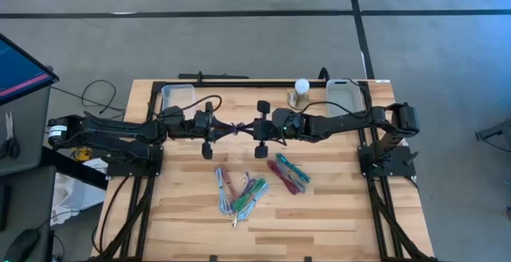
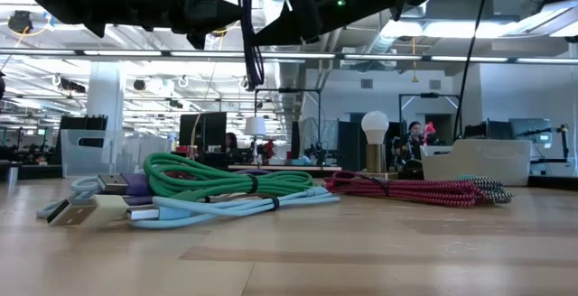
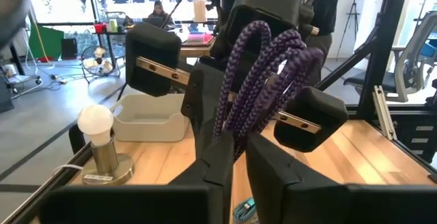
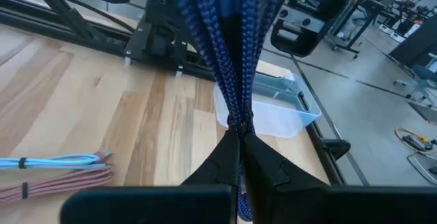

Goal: Pick & Place USB Port
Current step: Put the violet and black charger cable into the transparent bin

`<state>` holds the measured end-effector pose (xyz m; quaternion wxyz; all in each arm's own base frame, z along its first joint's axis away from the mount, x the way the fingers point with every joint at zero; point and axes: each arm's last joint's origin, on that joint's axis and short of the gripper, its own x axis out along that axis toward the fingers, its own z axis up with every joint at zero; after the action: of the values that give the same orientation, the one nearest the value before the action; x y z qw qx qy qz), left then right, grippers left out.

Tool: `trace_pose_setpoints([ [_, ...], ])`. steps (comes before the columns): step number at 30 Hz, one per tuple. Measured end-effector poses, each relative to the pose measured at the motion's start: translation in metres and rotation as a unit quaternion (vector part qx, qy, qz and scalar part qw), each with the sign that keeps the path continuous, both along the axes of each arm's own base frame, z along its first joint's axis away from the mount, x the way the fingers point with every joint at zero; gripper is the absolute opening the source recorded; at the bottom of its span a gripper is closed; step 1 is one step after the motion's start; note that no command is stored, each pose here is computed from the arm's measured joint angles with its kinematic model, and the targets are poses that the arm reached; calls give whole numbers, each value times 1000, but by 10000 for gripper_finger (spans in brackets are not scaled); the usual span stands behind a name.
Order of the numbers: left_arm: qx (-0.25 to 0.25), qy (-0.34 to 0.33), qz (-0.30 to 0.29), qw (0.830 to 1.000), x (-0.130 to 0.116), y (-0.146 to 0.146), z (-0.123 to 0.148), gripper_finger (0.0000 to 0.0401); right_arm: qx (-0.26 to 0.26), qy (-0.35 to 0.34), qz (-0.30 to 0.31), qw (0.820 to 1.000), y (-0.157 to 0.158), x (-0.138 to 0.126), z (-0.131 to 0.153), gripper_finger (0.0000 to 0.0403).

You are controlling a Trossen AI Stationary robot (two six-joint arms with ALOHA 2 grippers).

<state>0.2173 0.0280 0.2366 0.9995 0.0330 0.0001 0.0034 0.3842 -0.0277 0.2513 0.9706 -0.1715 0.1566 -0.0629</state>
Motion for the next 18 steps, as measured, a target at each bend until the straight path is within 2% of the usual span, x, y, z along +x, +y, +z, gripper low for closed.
trace_pose_setpoints([
  [6, 0, -4, -2, 1000, 0, 0, 1, 38, 10, -19, 2, 1000, -2, 1, 3, 0],
  [12, -2, -1, -4, 1000, 0, 0, 0, 92, 23, -31, 4, 999, -7, 3, 10, 0],
  [18, -3, 3, -4, 1000, 0, 0, -1, 133, 36, -9, 3, 999, -7, 2, 7, 0],
])
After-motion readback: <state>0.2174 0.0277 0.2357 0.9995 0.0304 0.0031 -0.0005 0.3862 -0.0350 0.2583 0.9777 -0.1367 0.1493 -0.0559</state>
